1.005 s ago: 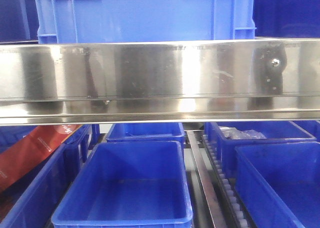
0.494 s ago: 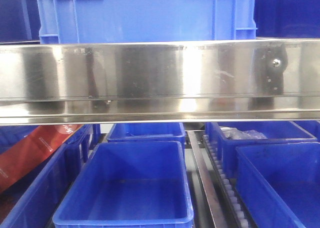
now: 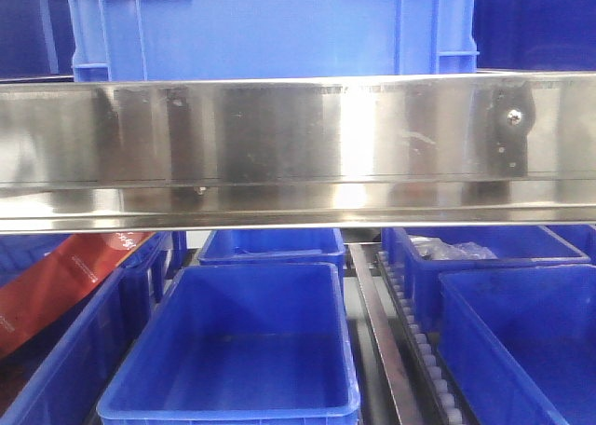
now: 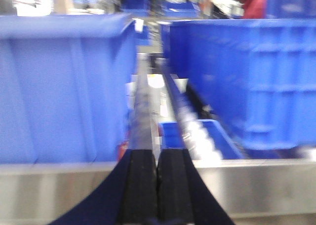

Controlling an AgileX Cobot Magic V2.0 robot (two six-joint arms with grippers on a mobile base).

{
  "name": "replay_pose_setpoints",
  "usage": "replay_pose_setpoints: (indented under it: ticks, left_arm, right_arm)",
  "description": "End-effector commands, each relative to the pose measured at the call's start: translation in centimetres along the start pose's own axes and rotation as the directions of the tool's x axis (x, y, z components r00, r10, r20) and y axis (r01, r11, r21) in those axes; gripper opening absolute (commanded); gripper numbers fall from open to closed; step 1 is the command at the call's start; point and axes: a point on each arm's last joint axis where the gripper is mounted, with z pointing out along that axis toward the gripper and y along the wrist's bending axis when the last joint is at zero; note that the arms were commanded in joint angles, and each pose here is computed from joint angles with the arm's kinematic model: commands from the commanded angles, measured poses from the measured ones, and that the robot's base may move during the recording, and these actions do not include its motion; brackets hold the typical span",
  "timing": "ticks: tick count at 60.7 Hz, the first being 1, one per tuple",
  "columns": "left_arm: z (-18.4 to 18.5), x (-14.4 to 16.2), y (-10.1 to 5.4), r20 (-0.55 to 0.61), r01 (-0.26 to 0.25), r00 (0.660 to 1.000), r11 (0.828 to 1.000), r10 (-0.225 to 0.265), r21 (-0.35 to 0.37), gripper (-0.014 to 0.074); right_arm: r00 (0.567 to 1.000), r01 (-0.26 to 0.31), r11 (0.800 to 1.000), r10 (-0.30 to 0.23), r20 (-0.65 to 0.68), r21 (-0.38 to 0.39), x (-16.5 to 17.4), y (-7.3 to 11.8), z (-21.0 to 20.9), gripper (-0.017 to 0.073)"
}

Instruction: Place cylindrical capacitor in blue bin on shelf

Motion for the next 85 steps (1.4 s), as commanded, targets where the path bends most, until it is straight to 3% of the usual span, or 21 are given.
replay_pose_setpoints:
  ticks: [1,18,20,23,81,85]
  left_arm:
    - [-0.2,1.6,0.1,0.051,0.002,0.999,1.000,-0.001,-0.024,-0.0111]
    - [0.6,7.4,0.1,0.063,0.009,0.998,0.999,-0.006,-0.043,-0.0111]
    - [0.5,6.9,0.1,0.116,0.009,0.993,0.999,-0.004,-0.043,-0.0111]
    - [0.6,7.3,0.1,0.072,0.009,0.997,0.999,-0.006,-0.043,-0.0111]
    - [0.6,6.9,0.1,0.113,0.009,0.994,0.999,-0.004,-0.043,-0.0111]
    - [0.6,6.9,0.1,0.113,0.009,0.994,0.999,-0.004,-0.043,-0.0111]
  right_arm:
    - [0.999,0.012,1.000,-0.012,0.029,0.009,-0.2,-0.1,-0.1,-0.0162]
    - [0.999,0.012,1.000,-0.012,0.029,0.009,-0.2,-0.1,-0.1,-0.0162]
    - [0.999,0.012,1.000,-0.012,0.029,0.009,-0.2,-0.1,-0.1,-0.0162]
    - [0.999,0.012,1.000,-0.012,0.032,0.009,-0.2,-0.1,-0.1,-0.0162]
    - [0.999,0.012,1.000,-0.012,0.041,0.010,-0.3,-0.1,-0.1,-0.0162]
    - [0.998,-0.018,1.000,0.018,0.054,0.005,-0.4,-0.1,-0.1,-0.0162]
